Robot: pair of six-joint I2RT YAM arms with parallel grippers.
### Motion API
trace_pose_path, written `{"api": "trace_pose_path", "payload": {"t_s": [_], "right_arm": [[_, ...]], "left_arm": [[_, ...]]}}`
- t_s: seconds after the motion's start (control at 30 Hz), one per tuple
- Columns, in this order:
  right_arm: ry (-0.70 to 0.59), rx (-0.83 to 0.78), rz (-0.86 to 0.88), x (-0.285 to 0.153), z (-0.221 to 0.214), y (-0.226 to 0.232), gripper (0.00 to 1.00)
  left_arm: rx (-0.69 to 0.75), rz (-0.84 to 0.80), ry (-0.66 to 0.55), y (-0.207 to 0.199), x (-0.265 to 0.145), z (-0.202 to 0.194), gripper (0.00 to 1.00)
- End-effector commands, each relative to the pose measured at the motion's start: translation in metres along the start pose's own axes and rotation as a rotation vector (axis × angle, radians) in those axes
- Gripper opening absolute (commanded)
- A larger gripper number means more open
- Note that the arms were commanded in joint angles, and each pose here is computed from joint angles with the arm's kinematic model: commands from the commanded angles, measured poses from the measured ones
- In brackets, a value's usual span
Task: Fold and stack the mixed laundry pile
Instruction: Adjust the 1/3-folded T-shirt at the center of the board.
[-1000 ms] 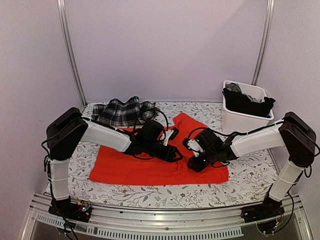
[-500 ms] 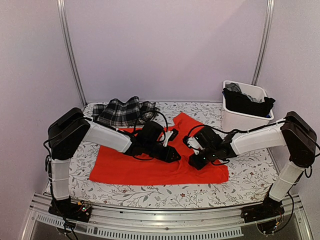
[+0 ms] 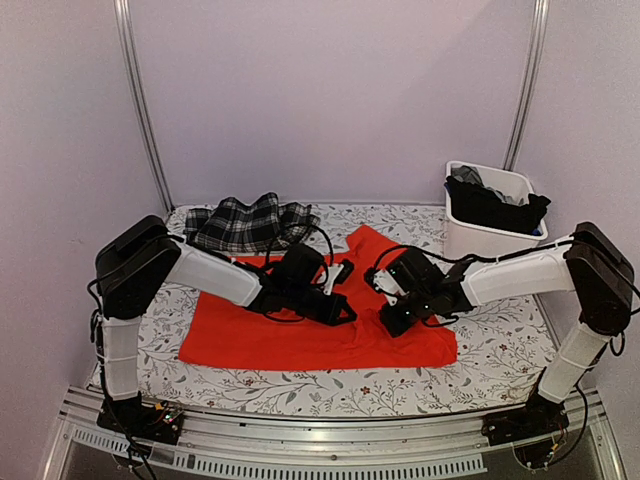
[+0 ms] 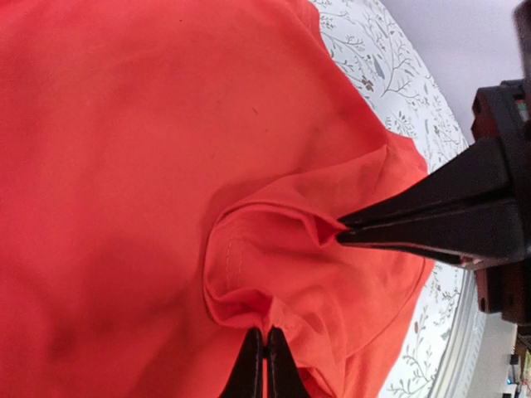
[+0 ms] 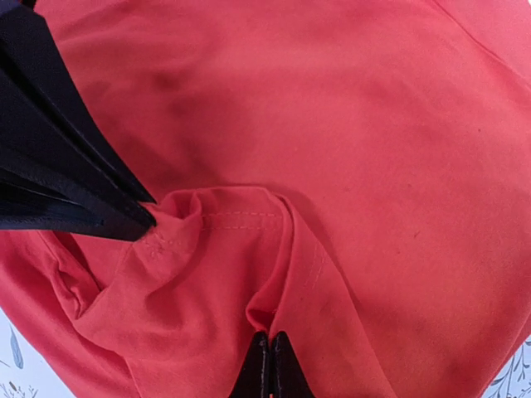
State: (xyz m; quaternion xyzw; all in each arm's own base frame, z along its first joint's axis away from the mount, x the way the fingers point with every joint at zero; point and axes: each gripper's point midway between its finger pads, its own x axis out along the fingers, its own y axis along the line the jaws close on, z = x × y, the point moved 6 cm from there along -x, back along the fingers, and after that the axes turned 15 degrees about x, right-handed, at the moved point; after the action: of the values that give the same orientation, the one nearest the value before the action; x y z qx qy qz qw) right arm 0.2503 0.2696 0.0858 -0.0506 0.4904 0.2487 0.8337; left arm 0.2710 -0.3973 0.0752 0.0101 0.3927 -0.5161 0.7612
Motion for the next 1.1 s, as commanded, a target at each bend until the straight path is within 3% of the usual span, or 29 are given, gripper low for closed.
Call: {"api": "trace_pose_path", "payload": {"t_s": [0.0,0.37,1.07], "right_arm": [[-0.088,-0.004,-0.018,-0.021,0.027,0.002,0.00],[-0.124,0.009,-0.121,-0.023,0.044,-0.019,0.00],[-0.156,0.033,-0.151,-0.016,0.065,-0.031,0.00]], "left_arm": [[-0.010,0.034,-0.017,0.011,-0.006,-0.001,0.00],[-0.012,0.157,-0.029,0.022,-0.016,0.002,0.00],[0.026,0.164,-0.076,0.019,-0.022,0.010,0.00]]}}
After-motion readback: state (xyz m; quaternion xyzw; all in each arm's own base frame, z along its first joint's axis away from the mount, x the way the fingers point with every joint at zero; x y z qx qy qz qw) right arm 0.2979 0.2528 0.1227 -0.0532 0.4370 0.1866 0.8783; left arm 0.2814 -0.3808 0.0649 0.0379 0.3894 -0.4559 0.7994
